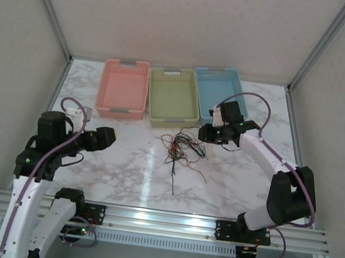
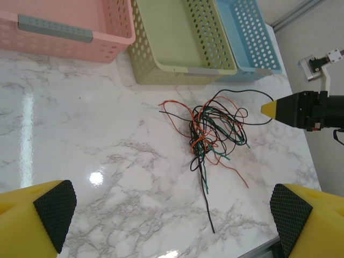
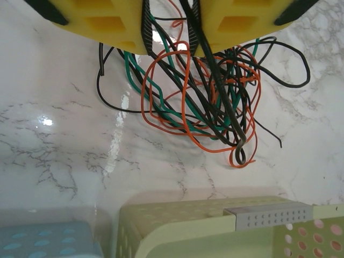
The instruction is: Untangle the cables
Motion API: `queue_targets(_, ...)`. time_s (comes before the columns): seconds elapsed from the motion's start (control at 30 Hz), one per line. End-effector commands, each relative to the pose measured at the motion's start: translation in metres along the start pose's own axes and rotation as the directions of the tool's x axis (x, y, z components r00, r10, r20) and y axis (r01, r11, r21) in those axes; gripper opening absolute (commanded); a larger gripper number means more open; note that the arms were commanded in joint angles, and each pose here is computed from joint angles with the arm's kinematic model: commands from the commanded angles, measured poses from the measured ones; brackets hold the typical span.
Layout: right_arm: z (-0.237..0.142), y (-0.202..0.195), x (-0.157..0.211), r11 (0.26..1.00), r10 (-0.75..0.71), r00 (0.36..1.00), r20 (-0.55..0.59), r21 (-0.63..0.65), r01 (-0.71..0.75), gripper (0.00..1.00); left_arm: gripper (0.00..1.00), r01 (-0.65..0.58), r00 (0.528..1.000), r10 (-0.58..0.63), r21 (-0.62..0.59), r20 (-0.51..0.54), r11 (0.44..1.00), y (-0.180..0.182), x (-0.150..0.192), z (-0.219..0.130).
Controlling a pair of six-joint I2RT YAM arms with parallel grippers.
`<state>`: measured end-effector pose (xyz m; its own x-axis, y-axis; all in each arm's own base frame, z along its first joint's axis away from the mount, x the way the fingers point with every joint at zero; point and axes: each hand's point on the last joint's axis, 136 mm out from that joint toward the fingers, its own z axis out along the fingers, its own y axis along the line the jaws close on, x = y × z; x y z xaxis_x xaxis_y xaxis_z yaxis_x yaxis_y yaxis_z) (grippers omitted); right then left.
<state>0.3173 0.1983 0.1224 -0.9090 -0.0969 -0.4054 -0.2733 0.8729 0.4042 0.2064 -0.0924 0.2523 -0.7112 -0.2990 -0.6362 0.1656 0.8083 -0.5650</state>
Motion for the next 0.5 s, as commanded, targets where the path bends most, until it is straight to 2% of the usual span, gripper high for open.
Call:
queue_targets(0.0,-0.012,0.008,-0.009,1.000,-0.017,0.999,0.033,-0.009,0.017,0.21,0.96,-0.016,1.000,0.016,-0.003,-0.001,1.000,0.002,0.001,0.003)
queue_targets(0.1,-0.014,0.013,-0.011,1.000,-0.018,0.999,0.031,-0.026,0.019,0.02,0.96,-0.016,1.000,0.016,-0.003,-0.002,1.000,0.002,0.001,0.003)
queue_targets(0.13,-0.015,0.015,-0.012,0.999,-0.019,0.999,0.030,-0.027,0.020,0.00,0.96,-0.015,1.000,0.015,-0.004,-0.002,1.000,0.002,0.001,0.003)
queue_targets(0.47,-0.054,0.073,-0.031,0.982,-0.141,0.981,0.133,-0.109,0.156,0.00,0.96,-0.006,1.000,0.005,-0.009,-0.014,1.000,0.004,0.002,0.006)
